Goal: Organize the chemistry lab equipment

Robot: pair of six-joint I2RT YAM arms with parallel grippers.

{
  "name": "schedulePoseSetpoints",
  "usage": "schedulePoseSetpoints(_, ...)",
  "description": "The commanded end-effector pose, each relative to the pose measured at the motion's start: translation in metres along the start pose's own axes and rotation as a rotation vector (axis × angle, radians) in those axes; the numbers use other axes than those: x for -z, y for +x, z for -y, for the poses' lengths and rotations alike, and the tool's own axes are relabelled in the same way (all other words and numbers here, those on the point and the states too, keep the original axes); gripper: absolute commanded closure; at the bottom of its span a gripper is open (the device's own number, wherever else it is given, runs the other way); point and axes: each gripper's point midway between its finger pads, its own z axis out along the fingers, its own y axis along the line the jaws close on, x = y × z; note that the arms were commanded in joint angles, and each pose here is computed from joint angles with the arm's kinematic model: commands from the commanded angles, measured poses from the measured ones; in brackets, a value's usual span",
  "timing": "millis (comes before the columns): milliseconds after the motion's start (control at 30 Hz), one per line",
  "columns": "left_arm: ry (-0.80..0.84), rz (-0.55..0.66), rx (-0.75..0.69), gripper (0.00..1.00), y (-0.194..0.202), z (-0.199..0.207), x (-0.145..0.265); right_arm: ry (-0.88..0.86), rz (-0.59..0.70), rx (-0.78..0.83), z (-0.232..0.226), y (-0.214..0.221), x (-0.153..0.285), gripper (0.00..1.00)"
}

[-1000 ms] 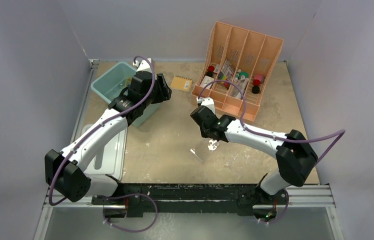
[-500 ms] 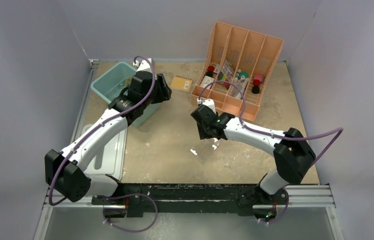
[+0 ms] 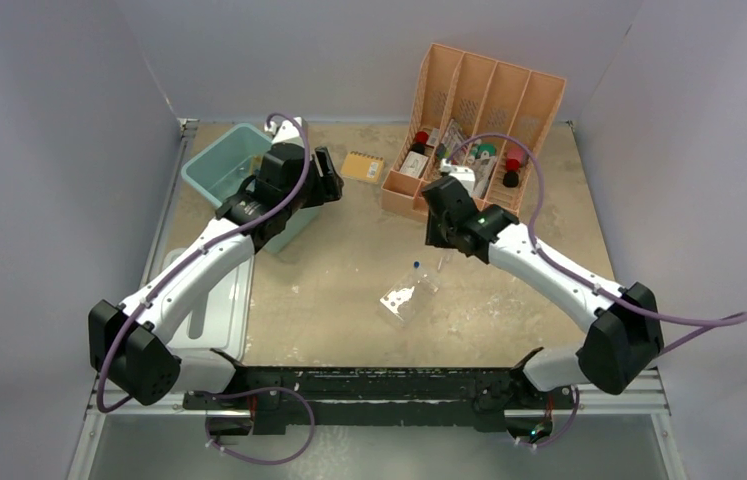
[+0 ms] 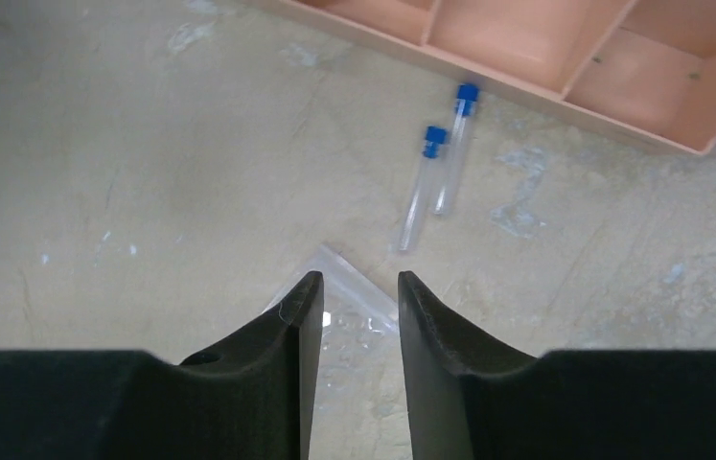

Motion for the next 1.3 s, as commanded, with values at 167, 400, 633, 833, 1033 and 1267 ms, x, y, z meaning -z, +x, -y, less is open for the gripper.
schedulePoseSetpoints(167, 0.024, 0.11, 0.013, 0.18, -0.025, -0.001, 0.021, 0.2, -0.095, -0.138, 0.046, 0.017, -0.031, 0.73)
schedulePoseSetpoints(400, 0.057, 0.122, 0.016, 0.12, -0.025, 0.002, 0.028, 0.232, -0.177, -0.187, 0.04, 0.041, -0.059, 0.63)
schedulePoseSetpoints(633, 0.111, 0.086, 0.032, 0.18, -0.017, 0.012, 0.026, 0.235, -0.229, -0.221, 0.032, 0.06, -0.084, 0.64)
schedulePoseSetpoints(833, 0.115, 0.069, 0.041, 0.2, -0.012, 0.012, 0.023, 0.257, -0.241, -0.238, 0.033, 0.07, -0.095, 0.68)
schedulePoseSetpoints(1033, 0.118, 0.071, 0.044, 0.2, -0.013, 0.014, 0.022, 0.258, -0.257, -0.249, 0.036, 0.079, -0.102, 0.67)
schedulePoseSetpoints(1267, 0.122, 0.066, 0.048, 0.22, -0.014, 0.016, 0.019, 0.222, -0.245, -0.244, 0.034, 0.082, -0.118, 0.71)
